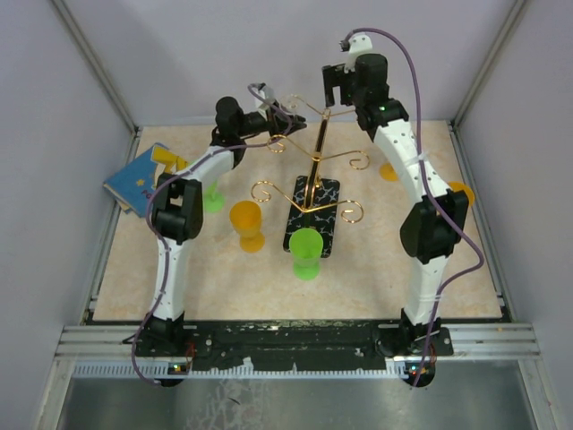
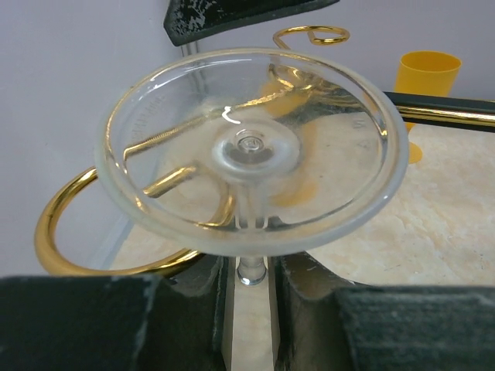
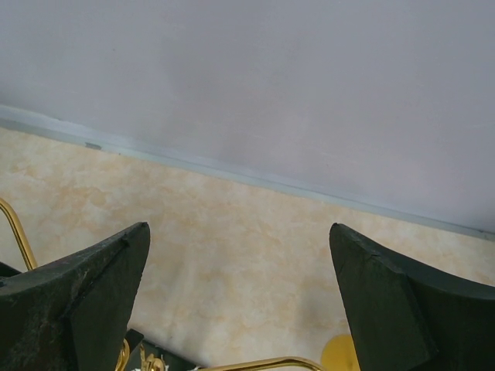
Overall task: Place the wine glass upside down on the wine glass rack
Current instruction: Adjust the wine glass in the wine rack.
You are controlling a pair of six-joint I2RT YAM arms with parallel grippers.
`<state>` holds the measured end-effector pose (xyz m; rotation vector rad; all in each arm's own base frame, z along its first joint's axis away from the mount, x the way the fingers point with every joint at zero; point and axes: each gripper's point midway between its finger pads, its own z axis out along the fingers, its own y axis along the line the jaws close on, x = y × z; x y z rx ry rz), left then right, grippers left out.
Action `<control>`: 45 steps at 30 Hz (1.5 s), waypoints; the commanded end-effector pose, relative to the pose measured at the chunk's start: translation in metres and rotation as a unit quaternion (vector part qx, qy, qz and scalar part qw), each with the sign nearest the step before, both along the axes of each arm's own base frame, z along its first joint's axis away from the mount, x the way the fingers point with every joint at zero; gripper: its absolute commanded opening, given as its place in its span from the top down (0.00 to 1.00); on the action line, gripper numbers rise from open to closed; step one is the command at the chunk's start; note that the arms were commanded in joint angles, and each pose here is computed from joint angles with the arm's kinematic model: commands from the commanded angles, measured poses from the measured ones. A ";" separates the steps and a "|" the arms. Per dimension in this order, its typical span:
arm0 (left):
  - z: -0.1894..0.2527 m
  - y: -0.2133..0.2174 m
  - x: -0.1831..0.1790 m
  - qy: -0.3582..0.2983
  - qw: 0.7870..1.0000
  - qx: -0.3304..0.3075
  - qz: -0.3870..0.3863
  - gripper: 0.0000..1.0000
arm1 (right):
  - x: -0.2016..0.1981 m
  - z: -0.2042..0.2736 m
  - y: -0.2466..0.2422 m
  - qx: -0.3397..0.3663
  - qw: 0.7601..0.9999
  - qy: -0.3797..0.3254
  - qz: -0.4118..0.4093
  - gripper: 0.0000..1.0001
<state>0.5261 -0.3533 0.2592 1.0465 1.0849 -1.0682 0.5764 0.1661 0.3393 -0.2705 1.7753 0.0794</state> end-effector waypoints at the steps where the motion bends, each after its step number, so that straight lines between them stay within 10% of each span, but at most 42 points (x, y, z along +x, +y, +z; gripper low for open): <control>1: 0.020 -0.010 0.004 -0.033 0.999 -0.015 0.008 1.00 | -0.018 0.055 -0.004 0.014 0.998 -0.060 0.004 0.01; 45: 0.017 0.026 0.051 -0.019 0.988 -0.051 0.145 1.00 | -0.031 0.040 0.063 0.096 0.979 -0.002 0.181 0.01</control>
